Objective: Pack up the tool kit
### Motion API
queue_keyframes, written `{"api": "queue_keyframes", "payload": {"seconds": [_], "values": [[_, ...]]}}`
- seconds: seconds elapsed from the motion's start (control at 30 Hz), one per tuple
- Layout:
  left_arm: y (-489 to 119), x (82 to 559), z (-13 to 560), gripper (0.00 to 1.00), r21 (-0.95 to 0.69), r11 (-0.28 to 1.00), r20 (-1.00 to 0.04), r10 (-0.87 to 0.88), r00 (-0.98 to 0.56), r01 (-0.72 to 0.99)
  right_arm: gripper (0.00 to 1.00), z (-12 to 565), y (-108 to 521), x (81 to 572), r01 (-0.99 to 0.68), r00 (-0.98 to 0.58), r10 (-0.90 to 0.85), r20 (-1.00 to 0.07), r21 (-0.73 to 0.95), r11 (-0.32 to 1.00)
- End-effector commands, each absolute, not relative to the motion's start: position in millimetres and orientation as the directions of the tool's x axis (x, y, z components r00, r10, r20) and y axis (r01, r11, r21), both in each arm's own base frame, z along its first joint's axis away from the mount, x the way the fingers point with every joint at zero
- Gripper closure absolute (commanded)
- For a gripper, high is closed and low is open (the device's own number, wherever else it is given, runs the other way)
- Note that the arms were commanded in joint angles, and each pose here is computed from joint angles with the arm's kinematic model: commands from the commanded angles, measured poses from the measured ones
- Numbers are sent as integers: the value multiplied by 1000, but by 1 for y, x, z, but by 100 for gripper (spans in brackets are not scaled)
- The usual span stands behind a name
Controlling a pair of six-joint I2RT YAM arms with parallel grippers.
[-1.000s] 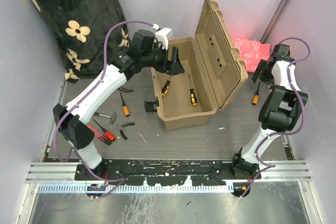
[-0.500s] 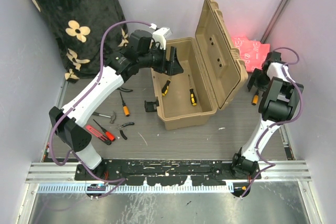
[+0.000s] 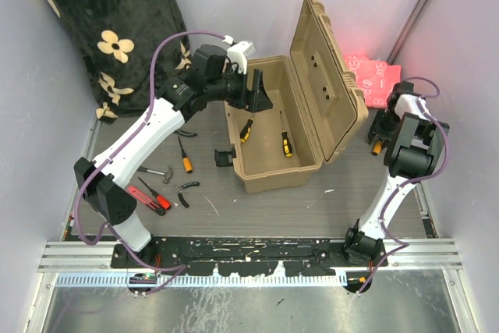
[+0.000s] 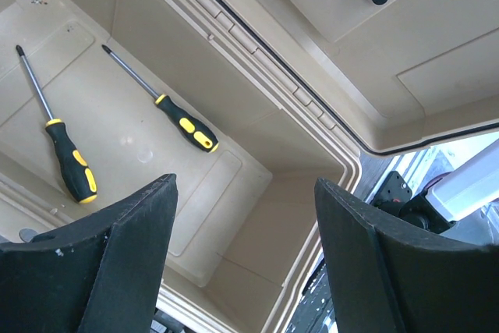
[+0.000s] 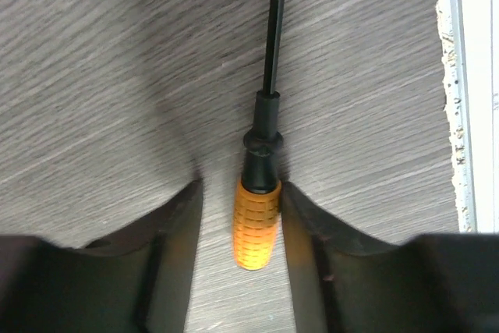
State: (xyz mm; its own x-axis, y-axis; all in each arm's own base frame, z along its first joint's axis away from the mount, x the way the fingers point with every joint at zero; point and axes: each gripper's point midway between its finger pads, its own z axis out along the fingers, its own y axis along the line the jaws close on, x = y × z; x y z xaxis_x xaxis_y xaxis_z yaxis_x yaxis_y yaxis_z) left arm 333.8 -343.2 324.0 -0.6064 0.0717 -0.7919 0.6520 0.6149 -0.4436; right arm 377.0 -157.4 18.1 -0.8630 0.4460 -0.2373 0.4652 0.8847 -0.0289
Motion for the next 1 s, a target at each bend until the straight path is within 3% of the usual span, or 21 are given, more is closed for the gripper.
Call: {"api": "queue_keyframes", "payload": {"seconds": [0.0,0.23,0.4,0.57,0.7,0.97], "values": [[-348,339,348,28,-446,585,-822,31,-568,678,58,16,-154,365,461,-871,445,-208,-36,887],[-348,339,346,28,-449,585,-820,32,-572,676,98,17,-154,366,461,-868,446,-216,-23,887],[-344,341,347,28,-449,591,-819,28,-573,670,99,64,-150,390,437,-851,414,-322,3,900],[-341,347,352,28,-447,593,-825,17,-565,670,99,177,-137,434,372,-775,342,-532,55,927],[-339,356,357,27,-439,596,-831,13,-556,672,99,286,-123,457,314,-588,347,-731,189,930],[-337,367,363,27,-430,588,-846,3,-534,685,99,465,-80,435,61,-117,283,-952,278,959]]}}
